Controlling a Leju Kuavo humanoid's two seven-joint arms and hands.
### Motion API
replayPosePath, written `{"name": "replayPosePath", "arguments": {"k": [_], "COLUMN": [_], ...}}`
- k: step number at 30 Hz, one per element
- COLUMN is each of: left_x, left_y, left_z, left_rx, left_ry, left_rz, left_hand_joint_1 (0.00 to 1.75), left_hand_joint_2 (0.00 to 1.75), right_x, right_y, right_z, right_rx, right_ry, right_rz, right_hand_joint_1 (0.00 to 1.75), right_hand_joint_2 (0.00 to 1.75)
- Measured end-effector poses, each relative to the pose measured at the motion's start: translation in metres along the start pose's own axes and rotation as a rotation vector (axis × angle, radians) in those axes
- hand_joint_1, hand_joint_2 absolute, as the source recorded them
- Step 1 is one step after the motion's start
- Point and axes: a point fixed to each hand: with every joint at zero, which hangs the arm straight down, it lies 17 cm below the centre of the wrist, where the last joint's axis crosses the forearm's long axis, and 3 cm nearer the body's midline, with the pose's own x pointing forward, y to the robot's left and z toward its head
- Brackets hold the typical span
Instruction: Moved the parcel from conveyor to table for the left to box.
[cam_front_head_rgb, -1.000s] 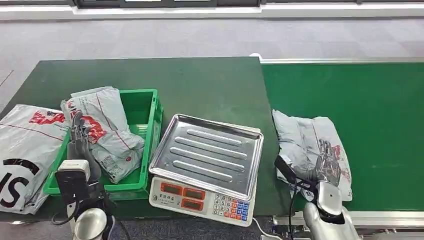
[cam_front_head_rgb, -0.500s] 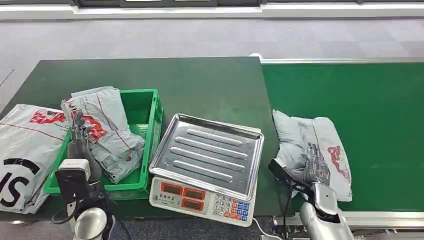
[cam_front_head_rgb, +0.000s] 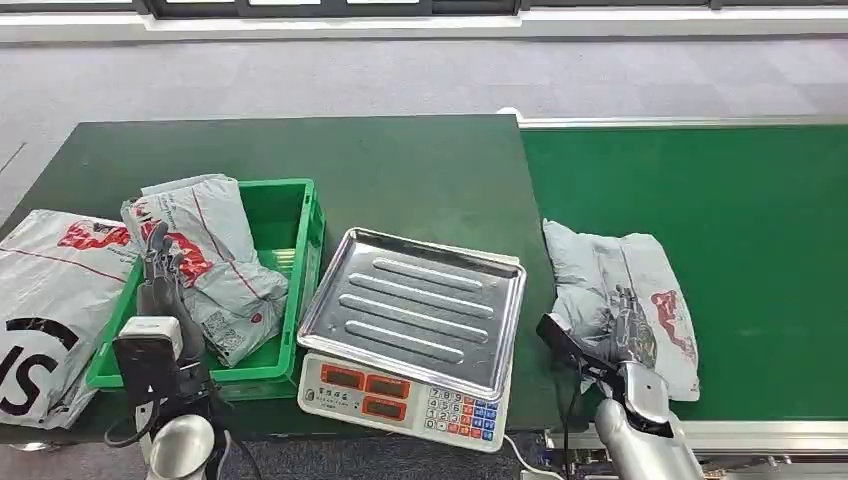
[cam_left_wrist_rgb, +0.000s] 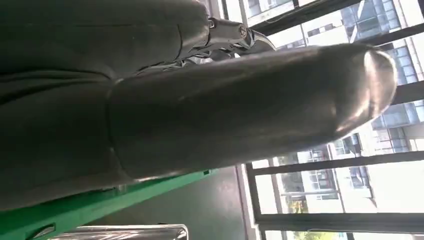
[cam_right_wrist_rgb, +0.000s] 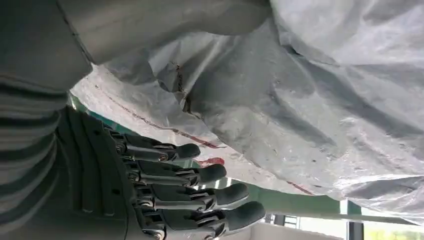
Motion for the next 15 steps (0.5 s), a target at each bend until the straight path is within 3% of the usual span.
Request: {"name": "replayPosePath", "arguments": {"k": [8, 15], "left_x": [-0.004, -0.006], "left_y": [-0.006, -0.002], "left_z": [-0.006, -0.004], "left_rx": [-0.007, 0.010], "left_ry": [0.015, 0.016], "left_rz": [0.014, 0.014], "left_hand_joint_1": [0.00, 0.00], "left_hand_joint_2": [0.00, 0.00], "right_x": [-0.015, 0.007], "right_y": [0.037, 0.030], "right_z": [-0.001, -0.006], "right_rx": [0.147, 0.092], "right_ry": [0.055, -0.062], "right_rz": [0.055, -0.041], "right_hand_joint_1": [0.00, 0.00], "right_hand_joint_2": [1.75, 1.75]}}
